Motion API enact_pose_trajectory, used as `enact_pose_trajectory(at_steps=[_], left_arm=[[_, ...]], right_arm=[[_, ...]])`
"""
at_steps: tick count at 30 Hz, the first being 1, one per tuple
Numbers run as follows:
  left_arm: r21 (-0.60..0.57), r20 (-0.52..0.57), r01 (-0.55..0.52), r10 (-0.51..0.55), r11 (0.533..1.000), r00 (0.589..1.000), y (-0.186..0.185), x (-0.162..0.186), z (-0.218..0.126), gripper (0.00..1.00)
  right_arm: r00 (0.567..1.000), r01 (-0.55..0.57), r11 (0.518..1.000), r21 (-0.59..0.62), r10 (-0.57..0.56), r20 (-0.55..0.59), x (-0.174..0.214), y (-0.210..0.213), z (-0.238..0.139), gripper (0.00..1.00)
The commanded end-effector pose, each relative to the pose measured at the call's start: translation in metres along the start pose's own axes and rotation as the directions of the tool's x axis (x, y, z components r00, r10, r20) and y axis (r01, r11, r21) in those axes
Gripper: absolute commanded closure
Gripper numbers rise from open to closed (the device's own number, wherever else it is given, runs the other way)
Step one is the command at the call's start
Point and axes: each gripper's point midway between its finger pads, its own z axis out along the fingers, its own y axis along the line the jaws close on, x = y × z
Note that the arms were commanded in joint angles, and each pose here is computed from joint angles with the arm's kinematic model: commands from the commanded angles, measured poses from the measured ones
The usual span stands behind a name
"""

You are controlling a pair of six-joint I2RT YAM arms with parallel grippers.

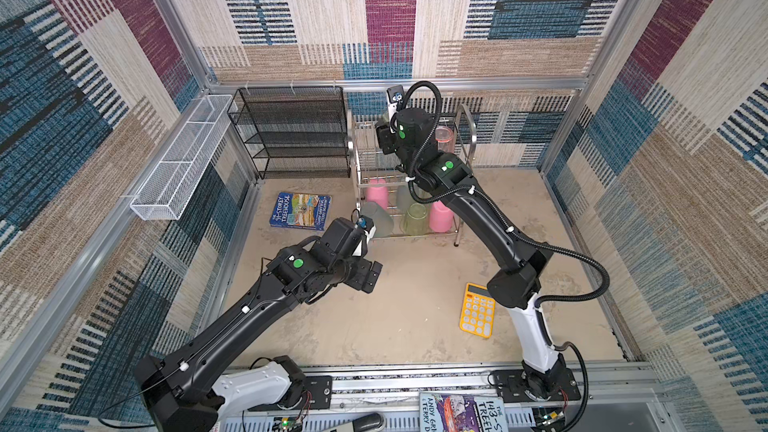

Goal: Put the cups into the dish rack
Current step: 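Carry the green cup up into the upper tier while left gripper withdraws, then release the green cup upside down in the upper tier and lift the right gripper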

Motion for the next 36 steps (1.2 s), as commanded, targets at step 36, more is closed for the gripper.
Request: enact_pose_trajectory(at_steps=[36], left_arm=[[0.016,0.095,0.056,-0.058,0.998,0.994,0.007,-0.004,-0.016,0.04]], right_arm=[[0.997,-0.037,0.997,-0.065,0.032,-0.075,0.045,0.002,0.018,0.07]])
